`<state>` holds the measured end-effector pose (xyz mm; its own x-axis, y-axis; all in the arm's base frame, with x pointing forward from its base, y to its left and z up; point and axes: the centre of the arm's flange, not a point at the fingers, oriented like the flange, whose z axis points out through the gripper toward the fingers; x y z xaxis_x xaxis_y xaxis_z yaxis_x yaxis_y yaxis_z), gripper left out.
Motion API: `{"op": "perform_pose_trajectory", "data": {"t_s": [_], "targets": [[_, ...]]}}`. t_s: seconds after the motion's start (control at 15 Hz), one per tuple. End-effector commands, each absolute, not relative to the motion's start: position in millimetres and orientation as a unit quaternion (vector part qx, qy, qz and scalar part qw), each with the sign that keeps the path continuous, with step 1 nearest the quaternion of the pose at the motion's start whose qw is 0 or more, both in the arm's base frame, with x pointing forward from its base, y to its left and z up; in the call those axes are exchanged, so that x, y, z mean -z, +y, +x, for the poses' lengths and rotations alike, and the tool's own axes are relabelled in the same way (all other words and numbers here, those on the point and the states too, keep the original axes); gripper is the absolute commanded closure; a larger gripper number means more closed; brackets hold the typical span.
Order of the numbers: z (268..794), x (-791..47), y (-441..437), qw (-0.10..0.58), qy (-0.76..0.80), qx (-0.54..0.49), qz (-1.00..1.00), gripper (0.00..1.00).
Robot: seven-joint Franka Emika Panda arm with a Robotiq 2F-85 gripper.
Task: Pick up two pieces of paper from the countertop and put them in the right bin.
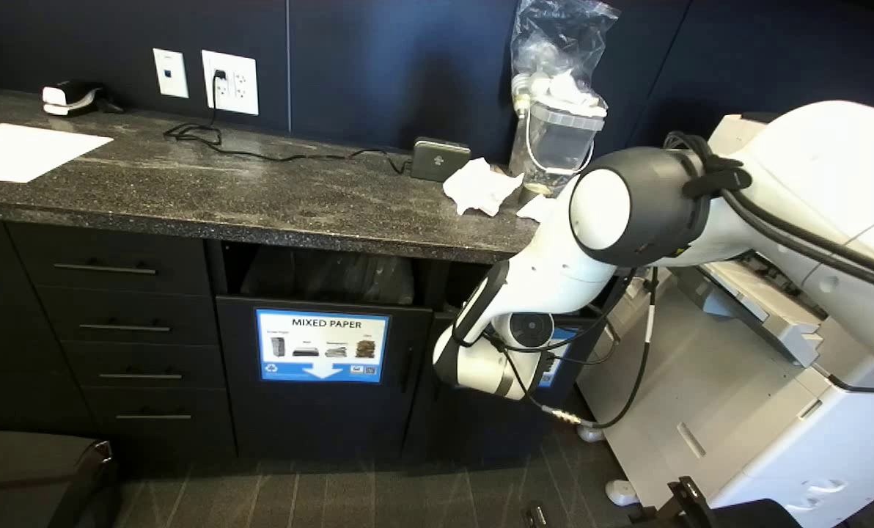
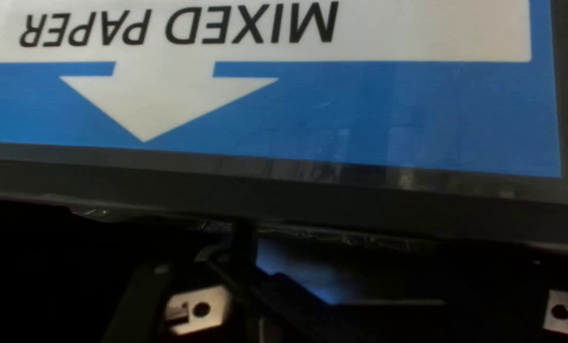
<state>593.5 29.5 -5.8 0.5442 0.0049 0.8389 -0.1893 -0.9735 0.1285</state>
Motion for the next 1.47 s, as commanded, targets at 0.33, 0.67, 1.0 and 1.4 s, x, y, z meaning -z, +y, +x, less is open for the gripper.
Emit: {"op": "perform_pose_trajectory", "data": {"t_s": [0.33,0.67,1.0,1.4], "targets": [[585,-105,52,0.137,-0.049,-0.331,0.932,0.0],[571,-189,49,0.162,-0.057,-0.217,0.961,0.0],[550,-234,8,0.132,0.014,-0.1,0.986,0.0],[556,-320,0,0.106,0.115,0.05,0.986,0.0]]}}
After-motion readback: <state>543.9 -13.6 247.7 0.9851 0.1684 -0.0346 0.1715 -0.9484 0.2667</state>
